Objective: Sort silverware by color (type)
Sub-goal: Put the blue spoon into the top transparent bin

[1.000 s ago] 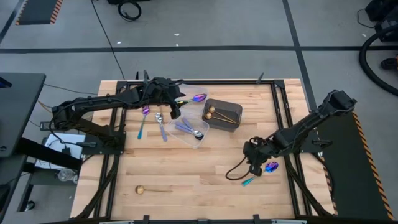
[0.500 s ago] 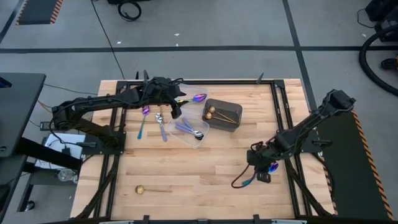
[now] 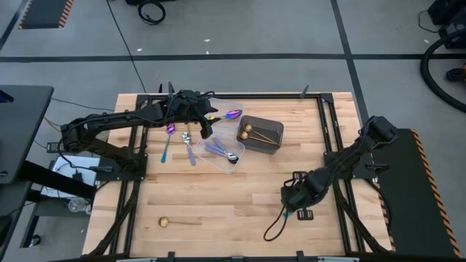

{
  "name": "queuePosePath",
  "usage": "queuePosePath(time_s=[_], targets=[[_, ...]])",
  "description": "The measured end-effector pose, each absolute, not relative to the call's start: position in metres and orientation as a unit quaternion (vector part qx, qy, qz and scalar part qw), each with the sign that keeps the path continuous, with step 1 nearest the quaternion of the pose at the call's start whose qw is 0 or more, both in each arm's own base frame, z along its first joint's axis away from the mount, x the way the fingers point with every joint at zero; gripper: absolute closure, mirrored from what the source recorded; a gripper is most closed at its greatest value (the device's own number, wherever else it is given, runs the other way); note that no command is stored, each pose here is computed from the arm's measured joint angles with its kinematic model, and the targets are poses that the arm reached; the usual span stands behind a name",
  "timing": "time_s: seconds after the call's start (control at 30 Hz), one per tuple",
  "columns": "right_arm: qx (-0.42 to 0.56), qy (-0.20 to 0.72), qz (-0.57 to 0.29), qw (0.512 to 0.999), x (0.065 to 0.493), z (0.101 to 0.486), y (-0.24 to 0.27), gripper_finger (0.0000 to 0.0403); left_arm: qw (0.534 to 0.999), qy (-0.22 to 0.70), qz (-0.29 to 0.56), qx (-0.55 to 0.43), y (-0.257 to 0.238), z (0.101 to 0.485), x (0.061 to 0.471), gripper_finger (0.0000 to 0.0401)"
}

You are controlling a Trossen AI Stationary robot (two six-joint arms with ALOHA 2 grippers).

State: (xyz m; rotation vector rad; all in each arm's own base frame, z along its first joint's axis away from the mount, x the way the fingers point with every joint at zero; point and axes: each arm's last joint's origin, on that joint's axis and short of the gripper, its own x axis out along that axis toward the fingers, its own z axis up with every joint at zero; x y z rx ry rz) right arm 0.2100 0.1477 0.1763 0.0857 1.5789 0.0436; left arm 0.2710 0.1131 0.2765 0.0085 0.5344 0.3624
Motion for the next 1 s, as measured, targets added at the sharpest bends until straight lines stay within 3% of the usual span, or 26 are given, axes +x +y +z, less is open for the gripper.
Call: queuePosePath(time_s=[0.2, 0.37, 0.77, 1.0], targets=[[0.057, 0.731, -0.017, 0.680, 0.208, 0.167, 0.154, 0.0324, 0.946, 0.270, 0.178, 0.001, 0.113, 0.275, 0.270, 0.0220], [0.024, 0.757, 0.033, 0.652, 0.202, 0.158, 0.164, 0.0318, 0.946, 0.272, 0.177, 0.003, 0.113, 0.275, 0.270, 0.0220], [-0.025, 0.735, 0.041, 0.676, 0.197, 0.152, 0.168, 0.0218, 0.945, 0.277, 0.175, 0.006, 0.112, 0.274, 0.270, 0.0220], [-0.031, 0.724, 0.048, 0.687, 0.191, 0.139, 0.168, 0.0238, 0.944, 0.280, 0.174, 0.006, 0.112, 0.274, 0.269, 0.0220]])
